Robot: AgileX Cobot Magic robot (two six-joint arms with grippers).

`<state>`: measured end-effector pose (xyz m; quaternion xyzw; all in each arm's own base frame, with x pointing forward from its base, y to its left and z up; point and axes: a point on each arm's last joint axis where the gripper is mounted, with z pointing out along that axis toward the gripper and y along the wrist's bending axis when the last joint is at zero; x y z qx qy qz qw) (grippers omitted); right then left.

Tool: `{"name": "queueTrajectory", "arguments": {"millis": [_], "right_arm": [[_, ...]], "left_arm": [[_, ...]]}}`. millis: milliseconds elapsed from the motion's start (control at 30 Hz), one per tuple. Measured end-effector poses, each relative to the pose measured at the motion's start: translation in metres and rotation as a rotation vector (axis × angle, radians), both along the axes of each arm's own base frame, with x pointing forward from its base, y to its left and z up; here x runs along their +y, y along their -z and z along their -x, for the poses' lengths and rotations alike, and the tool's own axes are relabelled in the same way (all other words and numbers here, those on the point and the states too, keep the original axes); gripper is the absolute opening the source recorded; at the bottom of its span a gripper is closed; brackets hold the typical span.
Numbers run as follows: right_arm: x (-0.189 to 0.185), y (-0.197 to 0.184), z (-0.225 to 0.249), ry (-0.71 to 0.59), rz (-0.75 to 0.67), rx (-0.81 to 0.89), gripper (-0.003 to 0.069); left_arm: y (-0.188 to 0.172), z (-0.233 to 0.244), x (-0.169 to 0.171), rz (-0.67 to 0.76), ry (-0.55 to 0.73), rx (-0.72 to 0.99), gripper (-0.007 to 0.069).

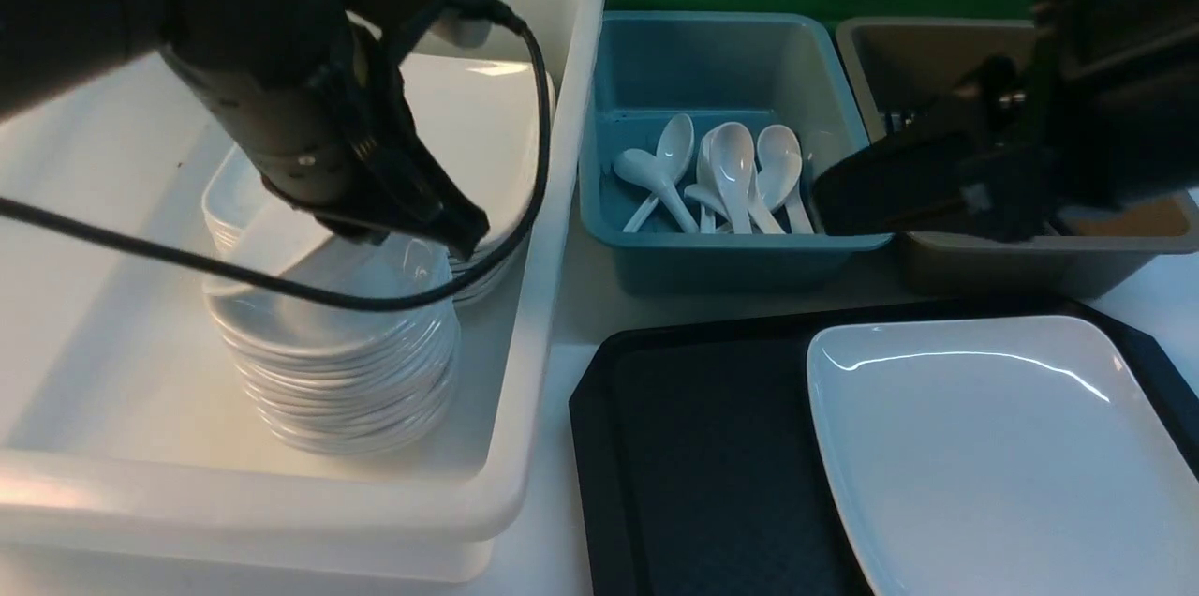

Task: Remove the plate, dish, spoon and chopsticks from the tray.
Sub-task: Use the left arm to put the small plate into the large storage box on the left, then use the left arm to grab a plate from the dinner plate

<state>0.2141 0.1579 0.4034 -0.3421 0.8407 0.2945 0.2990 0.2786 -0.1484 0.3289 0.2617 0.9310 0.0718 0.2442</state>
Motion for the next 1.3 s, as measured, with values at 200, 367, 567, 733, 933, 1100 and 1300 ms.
{"name": "queueTrajectory", "arguments": {"millis": [200, 367, 567, 733, 933, 1100, 1300], "right_arm": [[0.023, -0.003, -0.013, -0.024, -0.006, -0.022, 0.0039], [0.026, -0.011, -0.015, -0.023, -0.022, -0.048, 0.0039], [0.026, -0.011, -0.015, -0.024, -0.021, -0.048, 0.0039], [0.023, -0.01, -0.017, -0.02, 0.021, -0.072, 0.0039], [-0.001, -0.013, -0.02, 0.042, 0.1, -0.08, 0.0039], [-0.059, -0.028, -0.011, 0.194, 0.2, -0.094, 0.0039], [-0.117, -0.017, 0.015, 0.405, 0.313, -0.011, 0.0039]], "left_arm": [[0.012, 0.001, -0.002, 0.008, 0.025, 0.007, 0.0032], [0.011, 0.001, -0.003, 0.02, 0.042, 0.002, 0.0076], [0.008, -0.001, -0.003, 0.018, 0.044, -0.024, 0.0311], [-0.024, 0.004, -0.002, 0.096, -0.017, -0.053, 0.0503], [-0.067, 0.015, -0.005, 0.271, -0.017, -0.117, 0.0521], [-0.07, 0.019, -0.033, 0.493, 0.045, -0.007, 0.0248], [-0.03, 0.013, -0.092, 0.476, 0.157, 0.141, 0.0013]]}}
